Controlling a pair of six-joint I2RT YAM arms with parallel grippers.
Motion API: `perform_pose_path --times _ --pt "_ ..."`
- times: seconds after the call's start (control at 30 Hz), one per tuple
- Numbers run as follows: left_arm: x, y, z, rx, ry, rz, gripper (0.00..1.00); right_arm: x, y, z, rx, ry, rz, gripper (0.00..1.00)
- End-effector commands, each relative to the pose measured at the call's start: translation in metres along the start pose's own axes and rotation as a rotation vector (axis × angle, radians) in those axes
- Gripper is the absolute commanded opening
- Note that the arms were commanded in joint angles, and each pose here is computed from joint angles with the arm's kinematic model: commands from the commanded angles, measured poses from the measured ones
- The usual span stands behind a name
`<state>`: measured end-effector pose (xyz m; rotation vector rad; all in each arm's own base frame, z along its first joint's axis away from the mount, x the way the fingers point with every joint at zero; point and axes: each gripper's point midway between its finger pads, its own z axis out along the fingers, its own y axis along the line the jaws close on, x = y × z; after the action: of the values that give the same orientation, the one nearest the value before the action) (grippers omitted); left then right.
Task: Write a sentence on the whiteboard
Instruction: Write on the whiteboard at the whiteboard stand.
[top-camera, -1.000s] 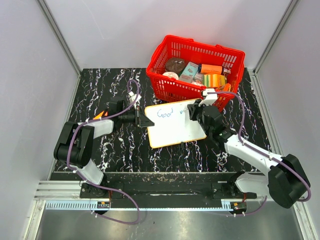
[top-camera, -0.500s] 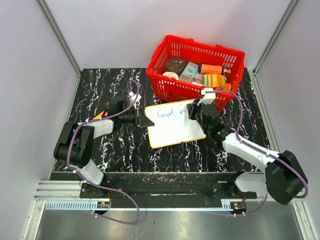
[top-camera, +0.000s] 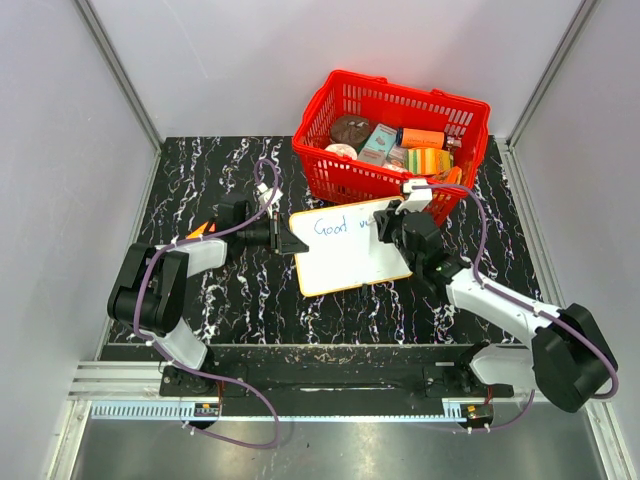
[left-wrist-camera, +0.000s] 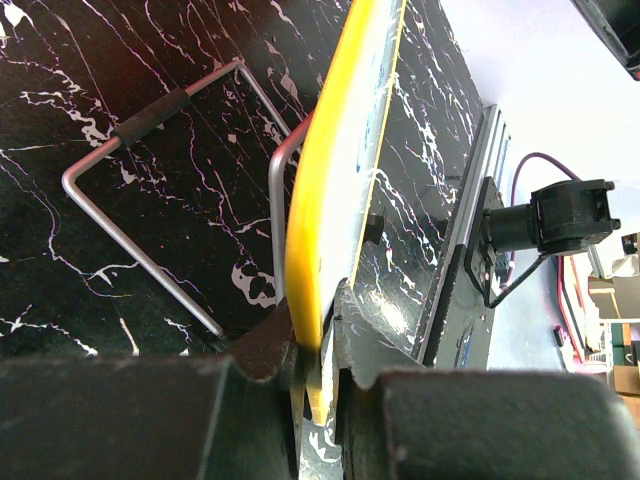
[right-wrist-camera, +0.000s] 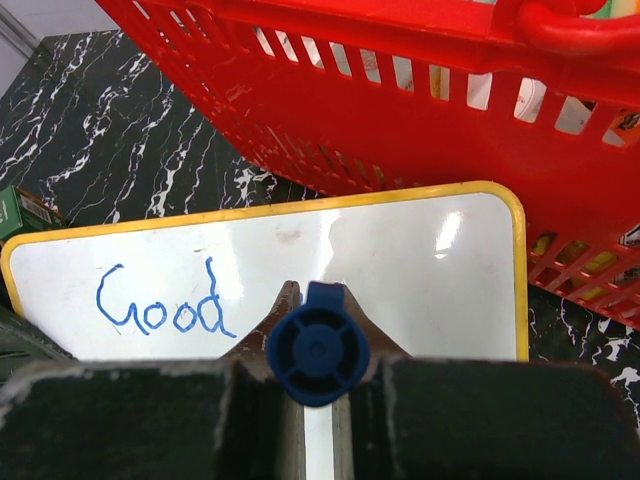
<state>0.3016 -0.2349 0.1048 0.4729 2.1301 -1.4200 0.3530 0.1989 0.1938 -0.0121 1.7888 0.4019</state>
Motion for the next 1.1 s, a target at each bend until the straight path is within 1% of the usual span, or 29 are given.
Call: perform_pose_path --times 0.0,0.17,0.4,0.53,0.7,1.07 --pt "0.016 0.041 0.004 -0.164 0.024 0.054 0.0 -0.003 0.0 -0.006 -0.019 -0.013 0.016 0.0" --pt "0.015 0.041 0.004 -0.166 0.022 0.055 0.0 -0.005 0.0 -0.008 -0.016 -0.019 0.019 0.0" --pt "0.016 0.041 0.004 -0.166 0.023 0.054 0.0 -0.038 0.008 -0.013 -0.041 -0.104 0.058 0.0" --pt "0.015 0.041 0.004 -0.166 0.022 0.055 0.0 -0.049 0.013 -0.008 -0.041 -0.124 0.057 0.0" --pt "0.016 0.041 0.004 -0.164 0.024 0.055 0.0 -0.047 0.009 0.005 -0.01 -0.117 0.042 0.0" --pt "0.016 0.04 0.004 -0.163 0.024 0.054 0.0 -0.034 0.002 0.013 0.018 -0.093 0.035 0.0"
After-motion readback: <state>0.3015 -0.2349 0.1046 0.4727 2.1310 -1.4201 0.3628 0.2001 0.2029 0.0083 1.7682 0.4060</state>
